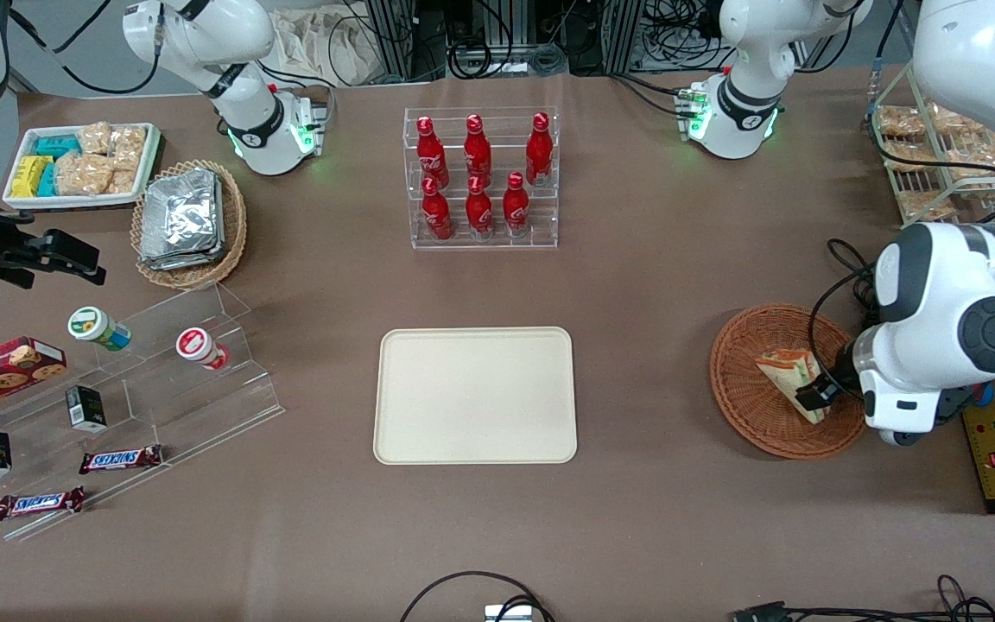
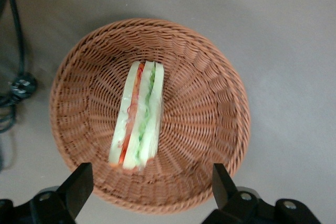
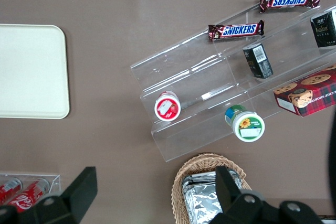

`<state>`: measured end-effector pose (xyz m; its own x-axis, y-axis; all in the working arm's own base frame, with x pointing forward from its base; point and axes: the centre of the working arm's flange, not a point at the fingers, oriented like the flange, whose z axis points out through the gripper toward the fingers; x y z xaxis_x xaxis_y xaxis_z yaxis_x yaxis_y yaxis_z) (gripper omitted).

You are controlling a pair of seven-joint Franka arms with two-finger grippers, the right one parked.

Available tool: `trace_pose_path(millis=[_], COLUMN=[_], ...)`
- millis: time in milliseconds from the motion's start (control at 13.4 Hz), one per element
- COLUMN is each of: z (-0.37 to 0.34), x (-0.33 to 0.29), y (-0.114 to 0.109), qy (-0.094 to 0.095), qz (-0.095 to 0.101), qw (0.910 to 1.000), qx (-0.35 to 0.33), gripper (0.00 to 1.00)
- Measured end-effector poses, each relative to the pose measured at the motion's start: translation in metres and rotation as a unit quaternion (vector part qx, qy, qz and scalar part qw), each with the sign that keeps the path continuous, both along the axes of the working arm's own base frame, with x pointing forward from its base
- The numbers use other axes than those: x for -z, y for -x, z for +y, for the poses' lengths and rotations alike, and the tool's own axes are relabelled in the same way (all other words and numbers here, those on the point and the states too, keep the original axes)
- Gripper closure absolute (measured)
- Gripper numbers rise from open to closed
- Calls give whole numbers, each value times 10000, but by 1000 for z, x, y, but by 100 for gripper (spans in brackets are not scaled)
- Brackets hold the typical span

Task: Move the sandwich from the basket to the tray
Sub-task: 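Lower the open left gripper over the sandwich in the wicker basket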

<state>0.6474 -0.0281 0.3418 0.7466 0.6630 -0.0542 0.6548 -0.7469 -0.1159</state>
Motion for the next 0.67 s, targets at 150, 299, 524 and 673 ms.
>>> trace_pose_path(millis=[150,299,524,673], z=[15,27,39,39], x=[37,55,68,75], y=[12,21,29,31], qy=[20,-20,-135,-142], qz=[19,140,279,326], qw=[9997,9990,9984,9979], qx=[-255,-418,-477,-544], gripper=[0,0,0,0])
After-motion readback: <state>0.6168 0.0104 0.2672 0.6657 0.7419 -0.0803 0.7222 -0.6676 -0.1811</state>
